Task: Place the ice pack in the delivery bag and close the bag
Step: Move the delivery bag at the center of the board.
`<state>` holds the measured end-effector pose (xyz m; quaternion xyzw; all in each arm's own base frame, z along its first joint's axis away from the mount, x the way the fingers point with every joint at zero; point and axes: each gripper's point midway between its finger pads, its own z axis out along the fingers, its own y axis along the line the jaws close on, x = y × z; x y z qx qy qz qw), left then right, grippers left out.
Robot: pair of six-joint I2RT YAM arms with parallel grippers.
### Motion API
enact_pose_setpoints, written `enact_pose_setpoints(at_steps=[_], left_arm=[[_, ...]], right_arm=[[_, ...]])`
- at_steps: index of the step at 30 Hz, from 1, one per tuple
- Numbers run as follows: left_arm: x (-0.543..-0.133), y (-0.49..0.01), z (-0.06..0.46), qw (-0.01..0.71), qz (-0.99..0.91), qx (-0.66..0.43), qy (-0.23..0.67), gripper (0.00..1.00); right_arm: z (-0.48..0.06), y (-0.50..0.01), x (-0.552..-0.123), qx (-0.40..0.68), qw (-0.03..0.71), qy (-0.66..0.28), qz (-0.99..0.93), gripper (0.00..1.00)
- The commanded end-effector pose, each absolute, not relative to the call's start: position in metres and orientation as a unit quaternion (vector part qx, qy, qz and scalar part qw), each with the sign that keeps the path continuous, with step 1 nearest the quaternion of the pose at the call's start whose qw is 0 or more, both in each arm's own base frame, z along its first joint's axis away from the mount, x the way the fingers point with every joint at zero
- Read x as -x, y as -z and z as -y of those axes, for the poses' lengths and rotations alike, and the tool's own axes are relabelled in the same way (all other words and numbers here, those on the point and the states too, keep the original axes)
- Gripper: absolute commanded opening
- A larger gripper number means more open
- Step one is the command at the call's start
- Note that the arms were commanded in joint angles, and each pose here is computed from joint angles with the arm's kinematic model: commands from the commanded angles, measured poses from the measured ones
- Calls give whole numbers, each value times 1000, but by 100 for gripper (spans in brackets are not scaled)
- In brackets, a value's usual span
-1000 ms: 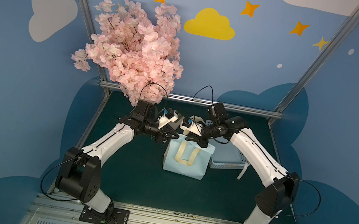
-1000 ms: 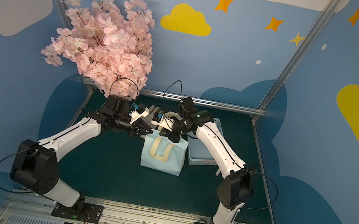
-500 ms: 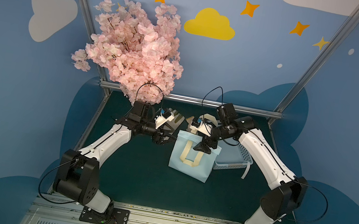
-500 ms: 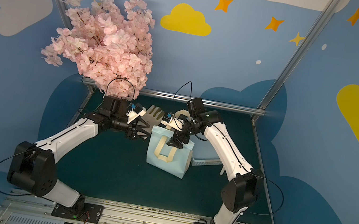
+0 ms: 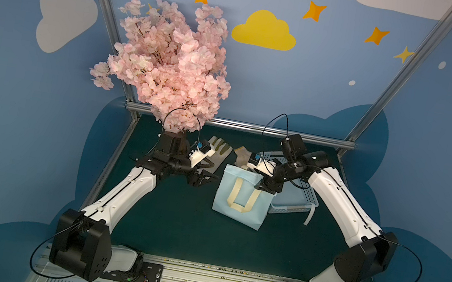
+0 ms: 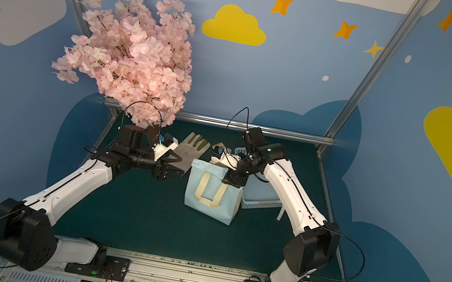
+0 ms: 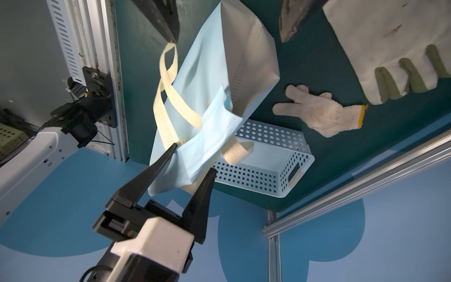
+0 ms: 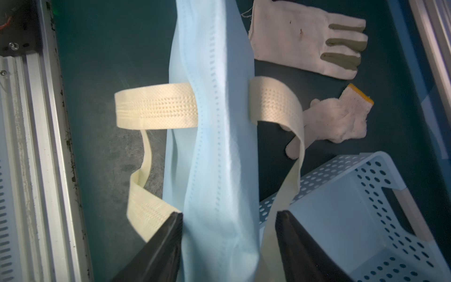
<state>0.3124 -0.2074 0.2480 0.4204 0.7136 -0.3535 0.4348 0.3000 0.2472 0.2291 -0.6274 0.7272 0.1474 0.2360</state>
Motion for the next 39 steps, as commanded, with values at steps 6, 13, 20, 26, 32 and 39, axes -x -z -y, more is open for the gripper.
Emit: enact_pose_setpoints(at_steps=[6, 13, 20, 26, 32, 39], left_arm=[[-313, -250, 183, 473, -743, -376, 289, 70], [-309, -255, 158, 497, -765, -337, 234, 73], [-307, -245, 132, 499, -791, -295, 195, 75], [-304, -240, 124, 497, -798, -281, 192, 75], [-304, -239, 122, 496, -799, -278, 195, 76], [-308, -240, 118, 496, -805, -263, 190, 76]], right_arm=[[-245, -238, -293, 633, 229, -153, -724, 1], [-277, -266, -300, 649, 272, -181, -687, 0], [-297, -290, -327, 653, 311, -178, -667, 0], [-301, -290, -356, 649, 323, -172, -667, 0], [-305, -271, -370, 647, 309, -193, -670, 0], [-303, -301, -389, 622, 349, -169, -681, 80]])
